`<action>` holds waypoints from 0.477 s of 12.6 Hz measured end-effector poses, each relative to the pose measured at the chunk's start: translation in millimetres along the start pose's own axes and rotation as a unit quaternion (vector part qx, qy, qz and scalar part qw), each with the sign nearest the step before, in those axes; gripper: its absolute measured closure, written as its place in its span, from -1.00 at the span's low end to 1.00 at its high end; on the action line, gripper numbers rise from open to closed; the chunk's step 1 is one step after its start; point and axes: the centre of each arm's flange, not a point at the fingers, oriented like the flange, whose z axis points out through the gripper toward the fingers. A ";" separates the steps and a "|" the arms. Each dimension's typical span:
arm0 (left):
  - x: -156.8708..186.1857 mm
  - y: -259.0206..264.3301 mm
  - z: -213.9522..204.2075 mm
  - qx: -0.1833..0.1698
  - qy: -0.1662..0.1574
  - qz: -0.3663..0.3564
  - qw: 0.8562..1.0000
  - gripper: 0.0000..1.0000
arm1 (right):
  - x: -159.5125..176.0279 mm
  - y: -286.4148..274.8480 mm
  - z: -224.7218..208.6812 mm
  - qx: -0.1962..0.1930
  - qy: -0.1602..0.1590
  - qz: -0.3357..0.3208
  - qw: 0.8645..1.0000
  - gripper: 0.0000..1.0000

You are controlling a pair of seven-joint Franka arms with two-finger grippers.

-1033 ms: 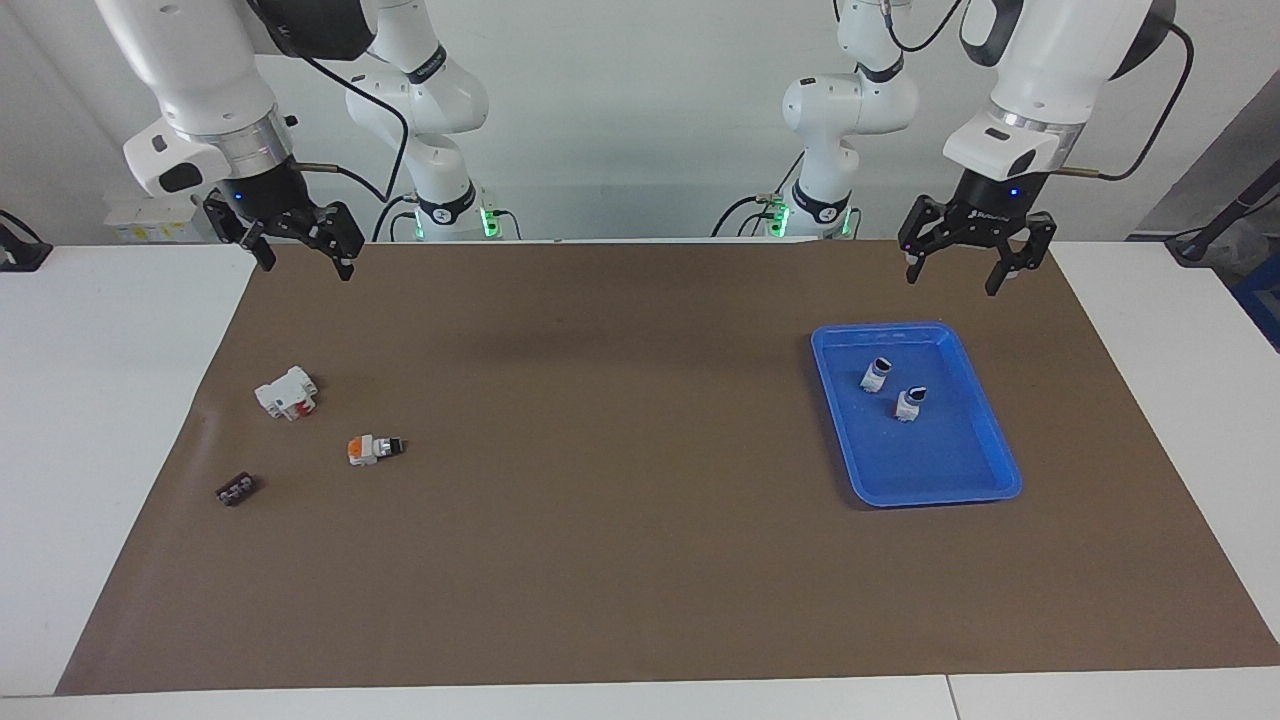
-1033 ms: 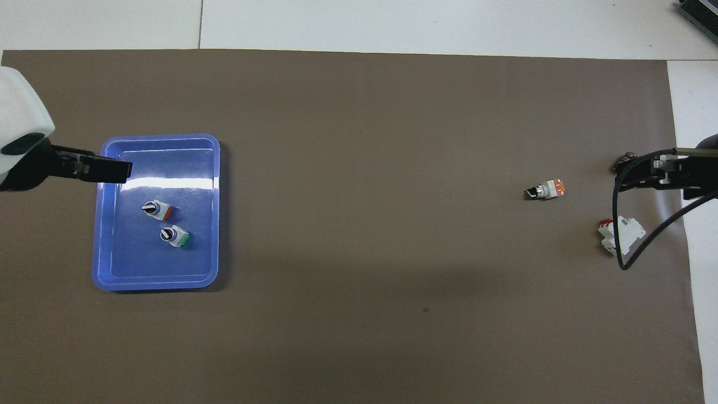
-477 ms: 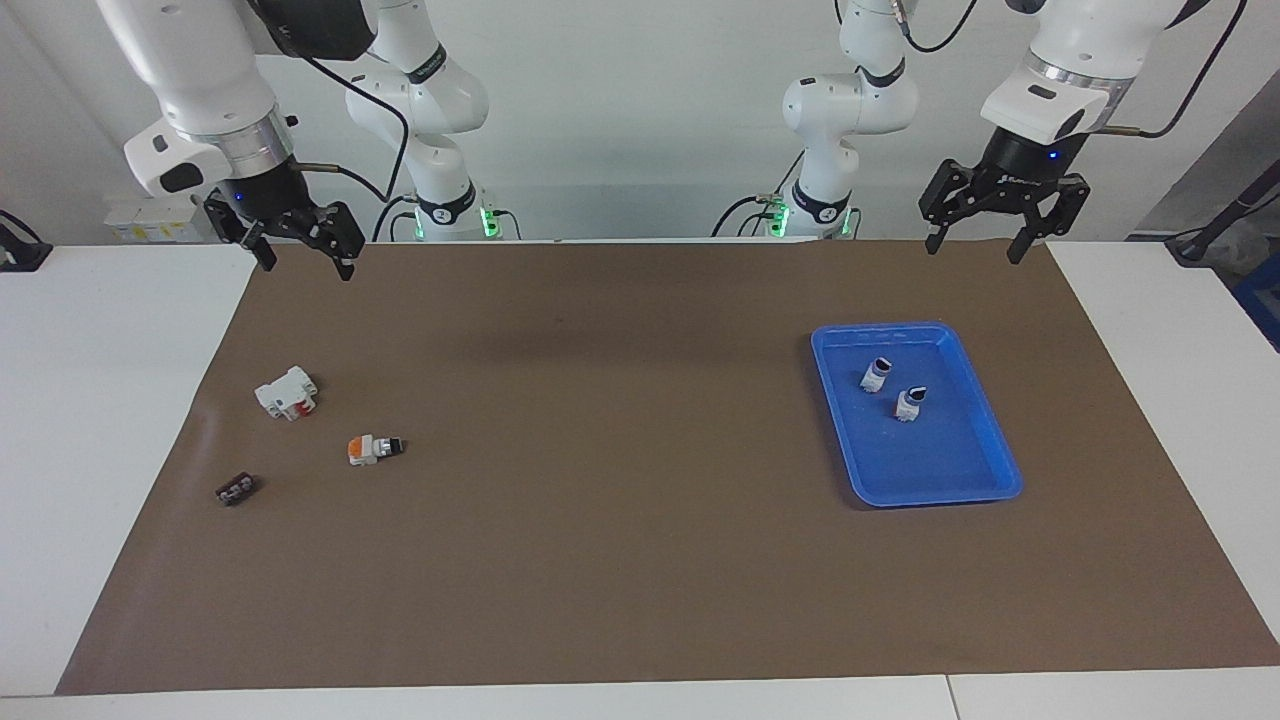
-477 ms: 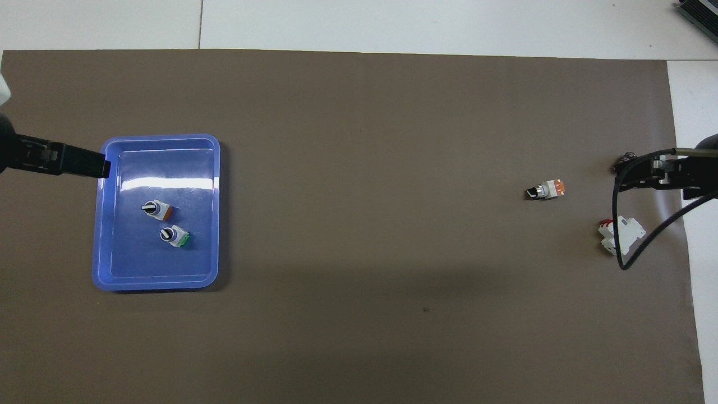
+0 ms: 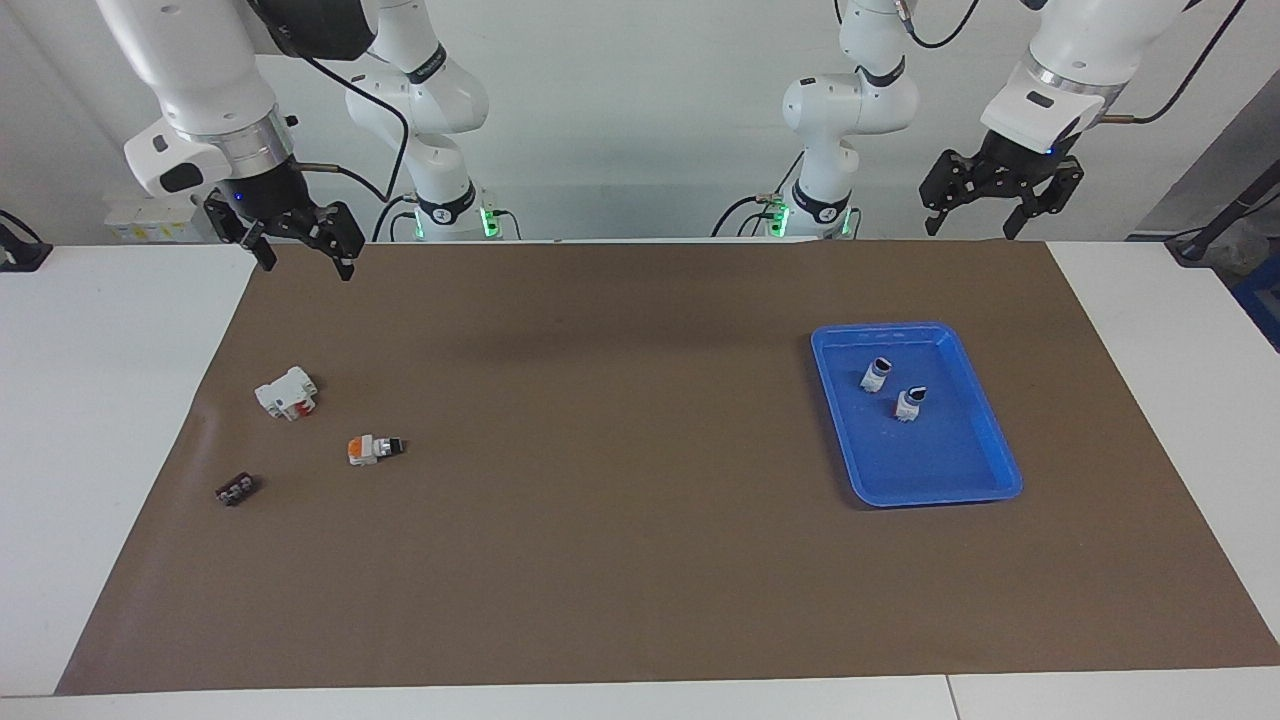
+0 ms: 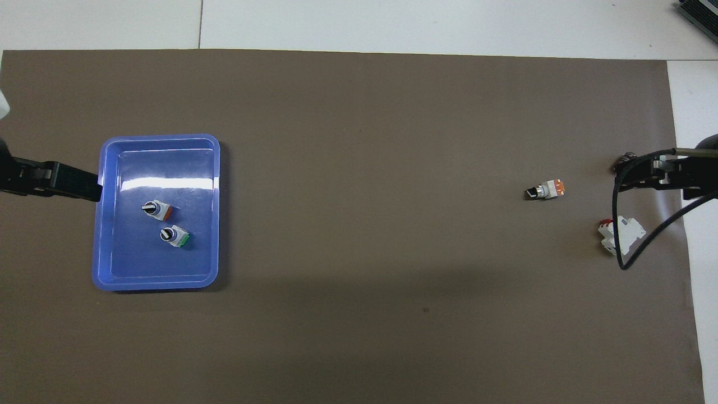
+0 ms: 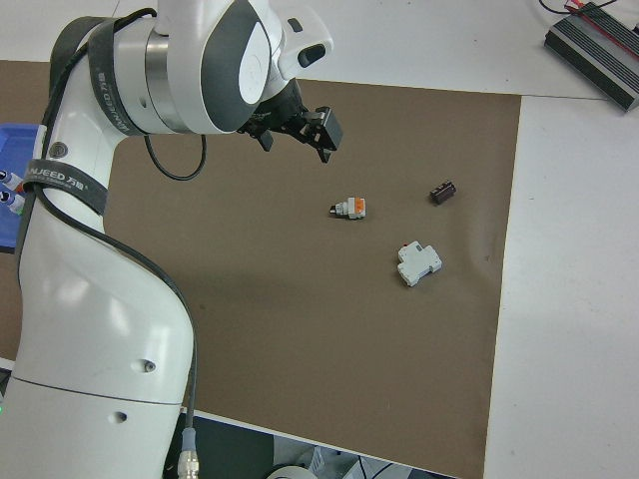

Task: Turn and place switch with both arms

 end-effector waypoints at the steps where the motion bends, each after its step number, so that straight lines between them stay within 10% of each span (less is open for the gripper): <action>1: 0.0 -0.3 0.0 0.001 0.000 -0.001 1.000 -1.00 | 0.0 0.0 0.0 0.000 0.000 0.000 1.000 -1.00; 6: -0.1 -2.7 -0.3 0.001 0.000 -0.003 1.000 -1.00 | 0.0 0.0 0.1 0.000 0.000 0.000 1.000 -1.00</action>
